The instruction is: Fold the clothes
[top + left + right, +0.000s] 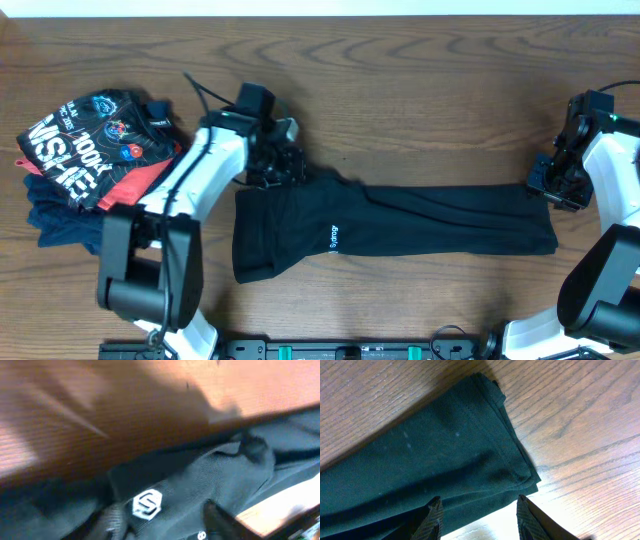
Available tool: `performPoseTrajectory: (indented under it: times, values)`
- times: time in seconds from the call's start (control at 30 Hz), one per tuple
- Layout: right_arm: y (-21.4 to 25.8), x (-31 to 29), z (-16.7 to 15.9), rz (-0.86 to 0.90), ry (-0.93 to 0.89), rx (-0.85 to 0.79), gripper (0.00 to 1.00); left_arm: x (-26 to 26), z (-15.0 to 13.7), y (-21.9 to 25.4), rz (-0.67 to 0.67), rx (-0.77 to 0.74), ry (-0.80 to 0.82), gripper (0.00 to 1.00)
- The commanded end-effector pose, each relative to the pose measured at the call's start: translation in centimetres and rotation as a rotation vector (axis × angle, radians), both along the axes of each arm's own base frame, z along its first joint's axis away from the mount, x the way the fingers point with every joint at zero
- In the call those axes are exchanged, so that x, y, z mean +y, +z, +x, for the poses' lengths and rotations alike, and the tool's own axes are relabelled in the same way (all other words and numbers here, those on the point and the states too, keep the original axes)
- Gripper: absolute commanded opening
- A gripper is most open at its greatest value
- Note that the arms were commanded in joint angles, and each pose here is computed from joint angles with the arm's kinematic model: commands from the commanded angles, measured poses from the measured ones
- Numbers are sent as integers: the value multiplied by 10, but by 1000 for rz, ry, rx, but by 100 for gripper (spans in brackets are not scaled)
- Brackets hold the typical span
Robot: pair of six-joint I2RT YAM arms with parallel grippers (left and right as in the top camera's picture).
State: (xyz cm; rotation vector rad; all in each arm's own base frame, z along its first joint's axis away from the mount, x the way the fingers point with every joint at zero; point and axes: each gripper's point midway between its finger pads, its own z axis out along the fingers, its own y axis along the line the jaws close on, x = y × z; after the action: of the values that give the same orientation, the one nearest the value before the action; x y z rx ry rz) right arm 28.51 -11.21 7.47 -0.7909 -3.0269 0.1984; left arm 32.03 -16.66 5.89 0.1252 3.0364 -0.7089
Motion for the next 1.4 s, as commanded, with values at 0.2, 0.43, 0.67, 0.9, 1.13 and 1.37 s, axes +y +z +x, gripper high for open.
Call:
performPoseTrajectory:
  times: [0.2,0.43,0.67,0.9,1.13,1.37]
  values:
    - [-1,1,-3,8,12,12,46,-29,-24,-1,18,10,-148,6]
    - [-1,1,-3,7,11,10,46,-6,-84,17,77,196,-237,6]
    - [-1,0,-1,5,11,3,47,6,-114,31,107,308,-242,6]
    - [-1,0,-2,6,12,7,47,18,-142,41,143,442,-242,6]
    - [-1,0,-2,6,11,7,47,24,-153,45,170,492,-243,6]
    - [-1,0,-2,6,11,8,47,51,-117,23,387,340,-151,17]
